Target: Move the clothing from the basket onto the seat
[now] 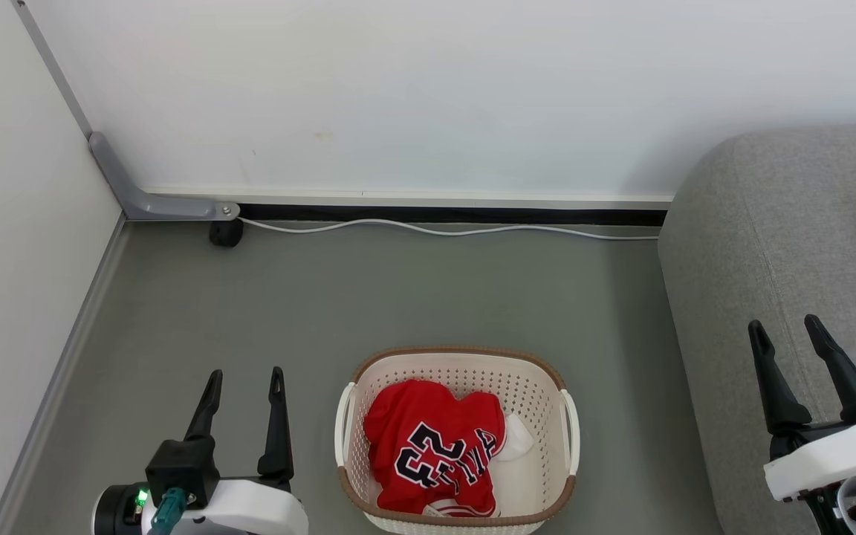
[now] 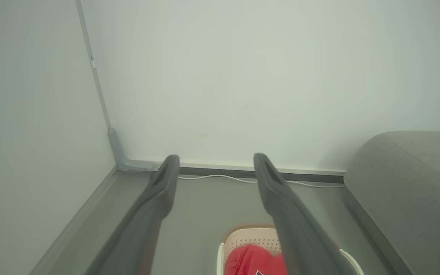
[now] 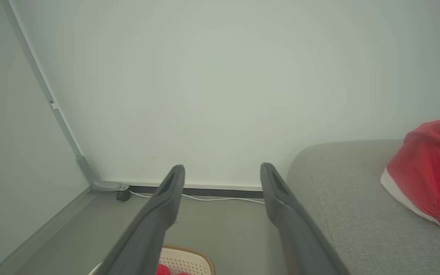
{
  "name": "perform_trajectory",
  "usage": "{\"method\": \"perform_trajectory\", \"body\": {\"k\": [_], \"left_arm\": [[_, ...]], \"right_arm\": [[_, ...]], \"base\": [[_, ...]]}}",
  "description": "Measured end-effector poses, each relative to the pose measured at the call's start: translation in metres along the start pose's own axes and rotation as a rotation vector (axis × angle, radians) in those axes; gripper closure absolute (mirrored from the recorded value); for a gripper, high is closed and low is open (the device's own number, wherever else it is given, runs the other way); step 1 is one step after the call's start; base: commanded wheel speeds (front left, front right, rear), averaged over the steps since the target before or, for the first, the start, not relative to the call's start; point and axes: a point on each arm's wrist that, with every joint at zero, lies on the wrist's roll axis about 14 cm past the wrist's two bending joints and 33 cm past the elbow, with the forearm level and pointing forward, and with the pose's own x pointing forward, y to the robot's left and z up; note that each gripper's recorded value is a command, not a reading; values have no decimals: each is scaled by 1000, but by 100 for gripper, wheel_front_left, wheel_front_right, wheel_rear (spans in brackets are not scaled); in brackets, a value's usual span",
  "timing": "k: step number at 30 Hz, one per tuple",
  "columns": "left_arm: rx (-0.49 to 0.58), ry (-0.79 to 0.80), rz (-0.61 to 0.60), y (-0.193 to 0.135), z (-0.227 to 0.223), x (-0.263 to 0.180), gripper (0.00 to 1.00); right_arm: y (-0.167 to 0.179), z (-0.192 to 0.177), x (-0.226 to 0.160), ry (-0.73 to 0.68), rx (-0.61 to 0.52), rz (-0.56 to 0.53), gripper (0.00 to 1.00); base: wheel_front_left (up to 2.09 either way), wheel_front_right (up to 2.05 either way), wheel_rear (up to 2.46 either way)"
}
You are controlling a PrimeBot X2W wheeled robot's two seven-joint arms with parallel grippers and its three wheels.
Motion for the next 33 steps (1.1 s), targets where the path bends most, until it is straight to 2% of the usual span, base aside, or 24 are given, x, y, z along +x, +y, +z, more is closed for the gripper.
{"method": "perform_trajectory", "body": {"k": [27,33], "left_arm": [[-1,49,-80,-26,-16,-6,0],[-8,110,-115,-39,-35,-7,0]], "right_arm": [[-5,-5,-4,6,16,-32,0],[-11,-6,1,2,29,-43,0]], "base": [[0,0,0],[0,0,0]]}}
